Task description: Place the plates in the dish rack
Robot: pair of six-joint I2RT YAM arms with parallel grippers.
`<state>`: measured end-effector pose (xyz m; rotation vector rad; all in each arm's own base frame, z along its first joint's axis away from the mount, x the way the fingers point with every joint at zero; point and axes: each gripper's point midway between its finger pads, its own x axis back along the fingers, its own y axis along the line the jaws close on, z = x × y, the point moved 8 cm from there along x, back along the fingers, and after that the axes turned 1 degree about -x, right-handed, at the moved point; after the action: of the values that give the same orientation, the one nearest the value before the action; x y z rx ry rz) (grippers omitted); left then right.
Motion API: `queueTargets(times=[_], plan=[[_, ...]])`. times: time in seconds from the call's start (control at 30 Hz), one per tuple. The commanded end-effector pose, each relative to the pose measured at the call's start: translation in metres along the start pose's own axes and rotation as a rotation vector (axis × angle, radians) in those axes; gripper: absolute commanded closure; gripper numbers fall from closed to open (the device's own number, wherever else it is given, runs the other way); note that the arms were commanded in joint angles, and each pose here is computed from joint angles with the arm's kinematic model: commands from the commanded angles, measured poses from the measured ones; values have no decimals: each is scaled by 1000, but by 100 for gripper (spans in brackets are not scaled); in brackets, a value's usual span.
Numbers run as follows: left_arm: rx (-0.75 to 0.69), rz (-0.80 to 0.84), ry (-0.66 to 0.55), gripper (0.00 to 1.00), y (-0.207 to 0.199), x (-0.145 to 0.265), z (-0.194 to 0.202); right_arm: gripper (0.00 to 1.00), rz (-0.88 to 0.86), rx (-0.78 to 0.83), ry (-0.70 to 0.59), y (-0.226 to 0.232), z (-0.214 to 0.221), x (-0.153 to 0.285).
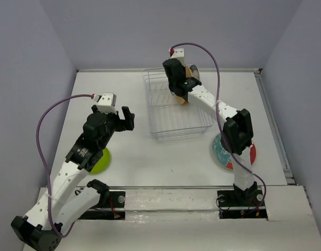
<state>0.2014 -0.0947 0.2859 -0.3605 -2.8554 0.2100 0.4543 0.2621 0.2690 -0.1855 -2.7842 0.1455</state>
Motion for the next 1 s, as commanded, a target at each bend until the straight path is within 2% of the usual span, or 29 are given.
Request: queueTargets(times=[0.0,0.13,0.23,0.27,0.33,0.5,0.63,0.8,0.83,0.9,0.97], plan=[[13,11,-34,1,-1,-4,-5,93,-26,-48,-35,12,-7,2],[14,25,-8,1,-3,-9,-1,93,-43,-34,-6,20,5,0],[20,55,6,1,-6,-11,0,78,-51,-38,-8,20,1,2],[27,76,18,1,-9,-12,2,64,-60,-37,-10,20,0,3],[42,129,40,1,-14,-15,4,47,-85,-47,-24,19,-12,9],[142,379,114,1,-45,-19,6,32,-196,-84,-68,9,-49,38],[217,522,145,1,-70,-19,8,31,-285,-97,-91,-6,-68,63],[227,667,213,2,-141,-14,27,31,-341,-146,-157,-66,-99,111],[199,716,287,2,-166,-12,46,31,-351,-160,-167,-76,-102,118],[188,729,301,4,-191,-12,49,32,-335,-199,-200,-109,-111,134],[152,754,369,6,-220,-12,73,32,-335,-238,-212,-134,-115,143]])
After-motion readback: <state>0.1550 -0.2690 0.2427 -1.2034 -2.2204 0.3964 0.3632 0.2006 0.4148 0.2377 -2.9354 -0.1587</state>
